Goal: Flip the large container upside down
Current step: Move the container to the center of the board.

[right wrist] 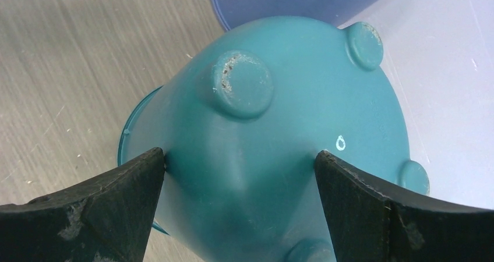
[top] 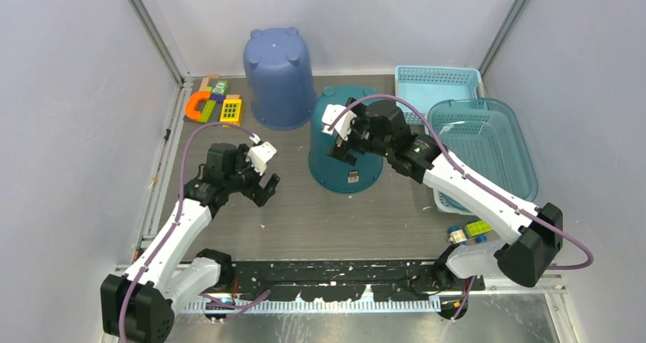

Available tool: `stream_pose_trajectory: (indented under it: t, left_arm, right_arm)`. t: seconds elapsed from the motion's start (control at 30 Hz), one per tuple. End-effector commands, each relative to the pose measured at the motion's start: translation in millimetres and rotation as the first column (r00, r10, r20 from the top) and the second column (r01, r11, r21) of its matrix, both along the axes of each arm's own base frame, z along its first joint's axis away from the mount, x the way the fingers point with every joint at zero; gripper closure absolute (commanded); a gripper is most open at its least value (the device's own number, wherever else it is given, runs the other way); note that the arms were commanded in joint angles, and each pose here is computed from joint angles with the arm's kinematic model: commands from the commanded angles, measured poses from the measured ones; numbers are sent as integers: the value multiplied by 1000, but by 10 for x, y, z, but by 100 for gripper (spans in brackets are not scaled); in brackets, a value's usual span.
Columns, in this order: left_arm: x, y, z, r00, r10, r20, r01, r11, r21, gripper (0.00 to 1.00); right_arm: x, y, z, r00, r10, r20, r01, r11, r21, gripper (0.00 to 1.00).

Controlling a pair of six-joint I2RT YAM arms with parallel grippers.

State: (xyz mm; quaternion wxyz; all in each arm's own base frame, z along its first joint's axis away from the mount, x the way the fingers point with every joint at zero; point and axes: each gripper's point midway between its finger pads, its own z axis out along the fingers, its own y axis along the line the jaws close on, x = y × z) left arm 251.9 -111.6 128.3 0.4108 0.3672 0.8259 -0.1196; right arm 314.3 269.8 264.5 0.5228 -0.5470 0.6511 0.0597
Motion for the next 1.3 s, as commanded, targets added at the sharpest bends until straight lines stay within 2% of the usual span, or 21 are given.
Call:
stream_pose_trajectory:
  t: [0.0,0.2,0.43,0.6,0.87,1.13,1.27]
  left_arm:
    - [88,-16,70,999,-2,45,2,1000,-10,0]
    - [101,-10,117,998,12,55,-11,1000,-19,0]
    - [93,-4,134,998,12,58,-11,1000,-21,0]
    - [99,-7,130,999,11,53,-10,1000,-20,0]
    - [98,23,132,998,21,57,-21,1000,-10,0]
    - [115,34,87,999,25,45,-25,1000,1,0]
    - [114,40,104,998,27,52,-27,1000,-1,0]
  right_arm:
    - [97,-308,-600,976,-168,-138,157,984,-83,0]
    - [152,-281,-255,979,-185,-83,188,981,38,0]
    - [-360,-200,118,986,32,-164,-7,989,147,0]
    - [-537,-374,-95,978,101,-185,-90,994,68,0]
    - [-103,-499,-150,997,-72,-39,74,995,60,0]
    - [208,-537,-212,977,-211,7,209,973,97,0]
    - [377,-646,-208,947,-319,38,314,944,101,0]
